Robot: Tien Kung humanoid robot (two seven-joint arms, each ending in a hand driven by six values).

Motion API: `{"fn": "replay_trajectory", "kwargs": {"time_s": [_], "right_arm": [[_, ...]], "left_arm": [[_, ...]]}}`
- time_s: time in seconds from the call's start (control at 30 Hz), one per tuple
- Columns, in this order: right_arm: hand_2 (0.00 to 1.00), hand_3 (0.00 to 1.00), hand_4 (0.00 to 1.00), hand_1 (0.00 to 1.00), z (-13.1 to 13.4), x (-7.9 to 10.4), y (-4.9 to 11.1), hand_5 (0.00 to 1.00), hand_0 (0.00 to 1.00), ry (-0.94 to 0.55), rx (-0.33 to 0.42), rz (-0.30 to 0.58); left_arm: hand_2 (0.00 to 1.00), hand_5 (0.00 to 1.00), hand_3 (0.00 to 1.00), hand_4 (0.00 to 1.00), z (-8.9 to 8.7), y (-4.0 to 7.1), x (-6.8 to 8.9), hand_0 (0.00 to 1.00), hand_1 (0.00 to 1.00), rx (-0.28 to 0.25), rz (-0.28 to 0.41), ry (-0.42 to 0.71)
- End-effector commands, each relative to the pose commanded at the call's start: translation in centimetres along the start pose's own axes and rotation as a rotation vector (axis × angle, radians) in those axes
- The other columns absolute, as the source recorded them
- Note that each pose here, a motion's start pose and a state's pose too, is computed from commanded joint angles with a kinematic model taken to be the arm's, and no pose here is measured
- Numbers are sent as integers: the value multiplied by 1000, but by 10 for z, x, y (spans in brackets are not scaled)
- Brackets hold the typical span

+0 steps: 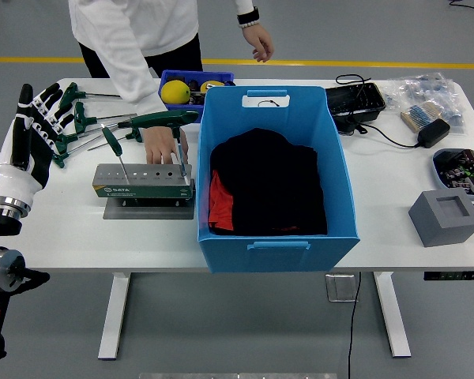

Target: Lift tool from toolbox,place it in box,lift tool from toolbox,place it in box

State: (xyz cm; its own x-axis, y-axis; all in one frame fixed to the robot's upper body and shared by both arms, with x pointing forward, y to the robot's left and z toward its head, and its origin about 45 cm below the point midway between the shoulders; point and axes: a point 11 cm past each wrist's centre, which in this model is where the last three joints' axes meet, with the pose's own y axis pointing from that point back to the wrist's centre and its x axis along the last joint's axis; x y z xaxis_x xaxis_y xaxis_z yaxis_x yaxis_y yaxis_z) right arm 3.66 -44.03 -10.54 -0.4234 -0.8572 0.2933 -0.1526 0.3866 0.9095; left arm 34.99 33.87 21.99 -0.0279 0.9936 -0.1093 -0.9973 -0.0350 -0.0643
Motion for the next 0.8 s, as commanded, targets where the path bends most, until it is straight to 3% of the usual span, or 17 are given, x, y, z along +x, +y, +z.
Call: {"fn": "replay_trajectory", "kwargs": {"time_s": [0.8], "right_arm": [[778, 631, 852, 726, -6, -2, 0, 747, 730, -5, 13, -1]], "left_arm": [[989, 998, 901, 998, 0, -2, 0, 908, 933, -1, 0, -8]]}}
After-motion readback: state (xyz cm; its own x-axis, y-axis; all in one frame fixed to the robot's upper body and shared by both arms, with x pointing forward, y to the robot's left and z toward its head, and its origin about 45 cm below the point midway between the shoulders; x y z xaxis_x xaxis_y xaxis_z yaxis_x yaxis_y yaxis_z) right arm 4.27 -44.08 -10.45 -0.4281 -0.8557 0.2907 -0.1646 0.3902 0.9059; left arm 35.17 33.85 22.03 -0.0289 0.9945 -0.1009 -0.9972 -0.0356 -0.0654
